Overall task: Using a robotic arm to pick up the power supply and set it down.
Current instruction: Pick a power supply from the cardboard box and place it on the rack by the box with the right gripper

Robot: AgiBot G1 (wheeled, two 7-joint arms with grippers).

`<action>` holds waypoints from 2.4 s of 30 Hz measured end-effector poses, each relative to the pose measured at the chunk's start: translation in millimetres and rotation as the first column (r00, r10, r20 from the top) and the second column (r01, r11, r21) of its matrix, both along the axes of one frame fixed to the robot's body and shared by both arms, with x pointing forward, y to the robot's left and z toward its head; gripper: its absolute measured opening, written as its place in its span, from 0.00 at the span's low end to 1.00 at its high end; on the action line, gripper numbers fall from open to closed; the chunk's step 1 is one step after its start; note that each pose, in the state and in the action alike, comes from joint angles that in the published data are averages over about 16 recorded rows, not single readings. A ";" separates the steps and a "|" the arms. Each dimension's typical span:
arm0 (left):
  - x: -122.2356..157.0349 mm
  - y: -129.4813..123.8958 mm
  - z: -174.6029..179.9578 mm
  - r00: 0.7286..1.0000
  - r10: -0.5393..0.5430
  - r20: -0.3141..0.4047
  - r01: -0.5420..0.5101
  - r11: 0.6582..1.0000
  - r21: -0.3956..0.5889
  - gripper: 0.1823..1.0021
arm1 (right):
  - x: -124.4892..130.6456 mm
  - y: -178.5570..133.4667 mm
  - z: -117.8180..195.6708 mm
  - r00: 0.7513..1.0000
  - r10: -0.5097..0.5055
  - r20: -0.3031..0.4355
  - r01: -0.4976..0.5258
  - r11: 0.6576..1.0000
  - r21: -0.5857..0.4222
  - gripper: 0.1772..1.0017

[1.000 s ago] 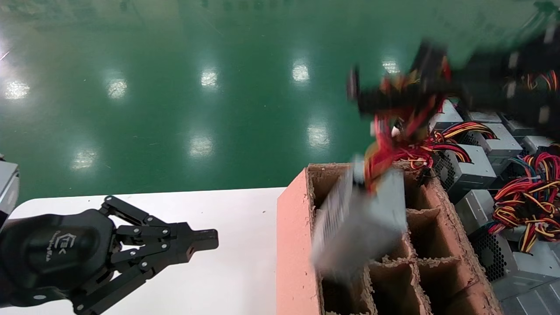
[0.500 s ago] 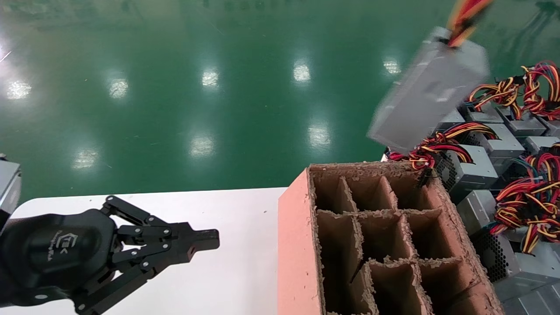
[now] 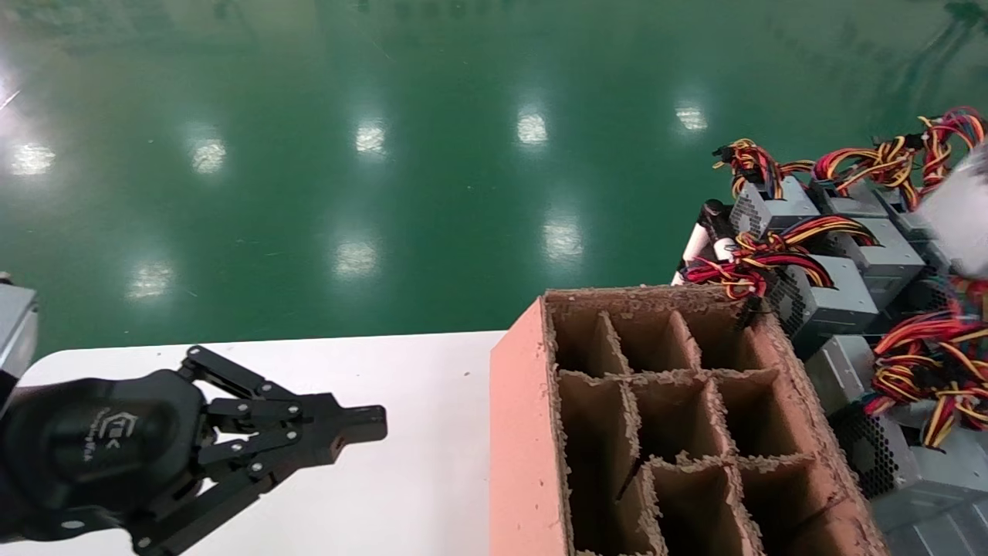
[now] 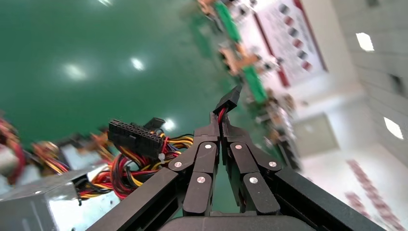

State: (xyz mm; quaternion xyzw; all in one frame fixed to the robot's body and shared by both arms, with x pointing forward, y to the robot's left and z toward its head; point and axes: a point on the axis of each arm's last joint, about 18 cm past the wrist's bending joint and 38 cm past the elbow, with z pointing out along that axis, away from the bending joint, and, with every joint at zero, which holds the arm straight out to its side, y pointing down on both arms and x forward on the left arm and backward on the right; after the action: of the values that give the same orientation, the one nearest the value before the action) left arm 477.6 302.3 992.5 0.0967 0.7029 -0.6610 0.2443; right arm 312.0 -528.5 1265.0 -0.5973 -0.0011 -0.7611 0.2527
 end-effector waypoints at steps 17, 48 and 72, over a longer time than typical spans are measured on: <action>0.0 0.0 0.0 1.000 0.000 0.000 0.000 1.000 0.000 0.01 | -31.5 -102.2 -29.3 0.946 -0.321 -0.049 0.325 0.936 0.135 0.02; 0.0 0.0 0.0 1.000 0.000 0.000 0.000 1.000 0.000 0.01 | 98.3 -139.3 -88.6 0.907 -0.315 -0.278 0.357 0.927 0.116 0.02; 0.0 0.0 0.0 1.000 0.000 0.000 0.000 1.000 0.000 0.01 | 170.1 -102.0 -87.6 0.938 -0.243 -0.246 0.269 0.960 0.078 0.02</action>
State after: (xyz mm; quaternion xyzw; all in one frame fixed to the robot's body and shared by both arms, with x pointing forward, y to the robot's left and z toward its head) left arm 477.6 302.3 992.5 0.0967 0.7029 -0.6610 0.2443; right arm 482.1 -630.5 1177.4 -0.6631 0.1485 -0.7106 0.1825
